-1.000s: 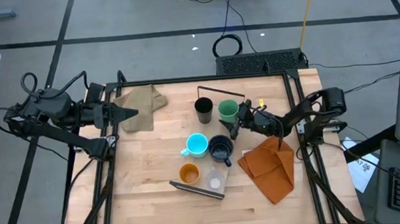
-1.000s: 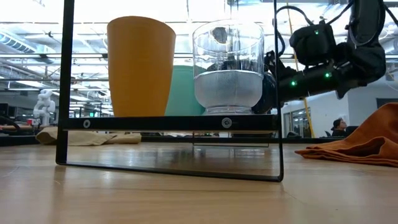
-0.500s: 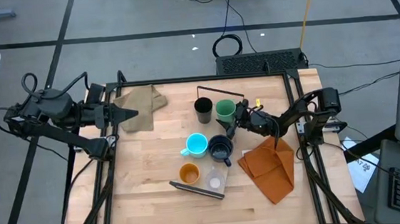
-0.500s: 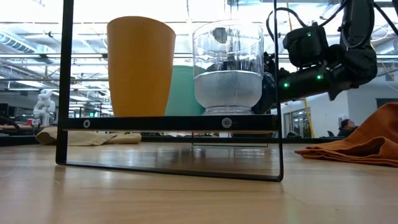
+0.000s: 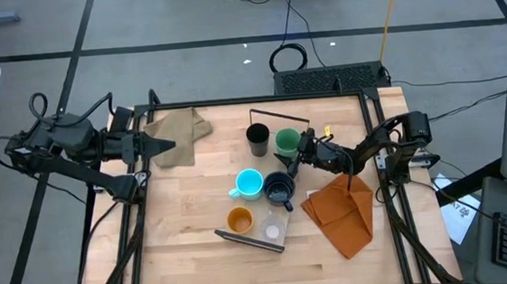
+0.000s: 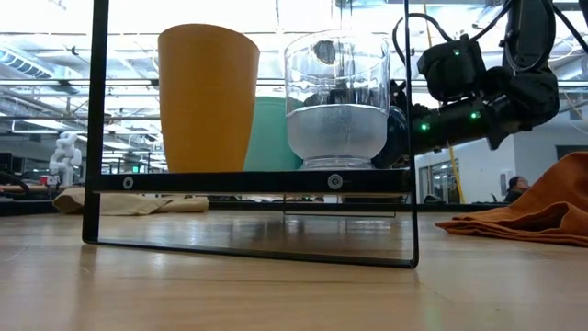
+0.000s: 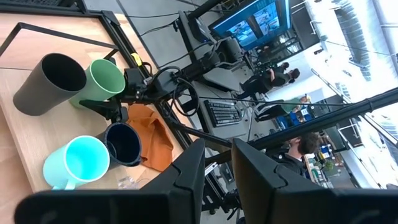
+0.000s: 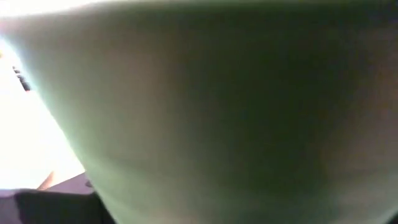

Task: Stack small to large cups/mugs on shelf
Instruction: Put the green cup on the shelf

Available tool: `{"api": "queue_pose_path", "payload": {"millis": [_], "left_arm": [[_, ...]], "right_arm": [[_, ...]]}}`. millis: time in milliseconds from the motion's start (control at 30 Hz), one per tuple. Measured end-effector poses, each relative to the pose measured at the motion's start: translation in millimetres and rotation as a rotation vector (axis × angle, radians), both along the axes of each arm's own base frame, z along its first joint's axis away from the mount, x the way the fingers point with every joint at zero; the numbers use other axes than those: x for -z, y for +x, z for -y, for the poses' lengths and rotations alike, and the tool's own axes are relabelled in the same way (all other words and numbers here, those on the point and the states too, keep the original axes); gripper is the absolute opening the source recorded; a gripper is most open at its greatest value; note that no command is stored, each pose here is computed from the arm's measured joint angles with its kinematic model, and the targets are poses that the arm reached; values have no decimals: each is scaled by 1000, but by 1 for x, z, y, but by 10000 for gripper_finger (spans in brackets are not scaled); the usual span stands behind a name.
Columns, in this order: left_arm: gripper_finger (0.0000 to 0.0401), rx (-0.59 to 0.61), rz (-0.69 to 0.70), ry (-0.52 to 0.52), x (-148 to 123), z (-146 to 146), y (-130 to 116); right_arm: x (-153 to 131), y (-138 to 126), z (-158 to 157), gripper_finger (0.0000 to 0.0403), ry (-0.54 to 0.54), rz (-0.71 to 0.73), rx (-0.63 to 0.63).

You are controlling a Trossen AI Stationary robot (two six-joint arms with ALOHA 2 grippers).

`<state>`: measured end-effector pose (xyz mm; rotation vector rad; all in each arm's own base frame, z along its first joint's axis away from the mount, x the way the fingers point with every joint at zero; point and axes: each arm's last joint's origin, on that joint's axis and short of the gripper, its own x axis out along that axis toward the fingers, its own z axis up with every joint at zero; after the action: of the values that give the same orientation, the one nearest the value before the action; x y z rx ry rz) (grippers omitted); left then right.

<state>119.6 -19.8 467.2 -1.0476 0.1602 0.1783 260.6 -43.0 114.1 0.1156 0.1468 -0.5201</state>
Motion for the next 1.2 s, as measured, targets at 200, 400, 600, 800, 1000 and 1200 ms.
{"api": "queue_pose_path", "payload": {"millis": [200, 400, 600, 800, 1000, 1200], "left_arm": [[81, 1, -1, -1, 0, 0, 0], [81, 8, -1, -6, 0, 0, 0], [81, 10, -1, -2, 0, 0, 0], [81, 11, -1, 1, 0, 0, 0], [81, 11, -8, 2, 1, 1, 2], [81, 16, -16, 6, 2, 2, 5]], "right_arm": [[1, 0, -3, 350, 2, -6, -12], [1, 1, -5, 350, -2, -12, -22], [1, 2, -8, 350, 7, -14, -83], [2, 2, -9, 350, 12, -21, -107], [4, 1, -7, 350, 22, -36, -96], [8, 0, -7, 350, 48, -69, -89]]}}
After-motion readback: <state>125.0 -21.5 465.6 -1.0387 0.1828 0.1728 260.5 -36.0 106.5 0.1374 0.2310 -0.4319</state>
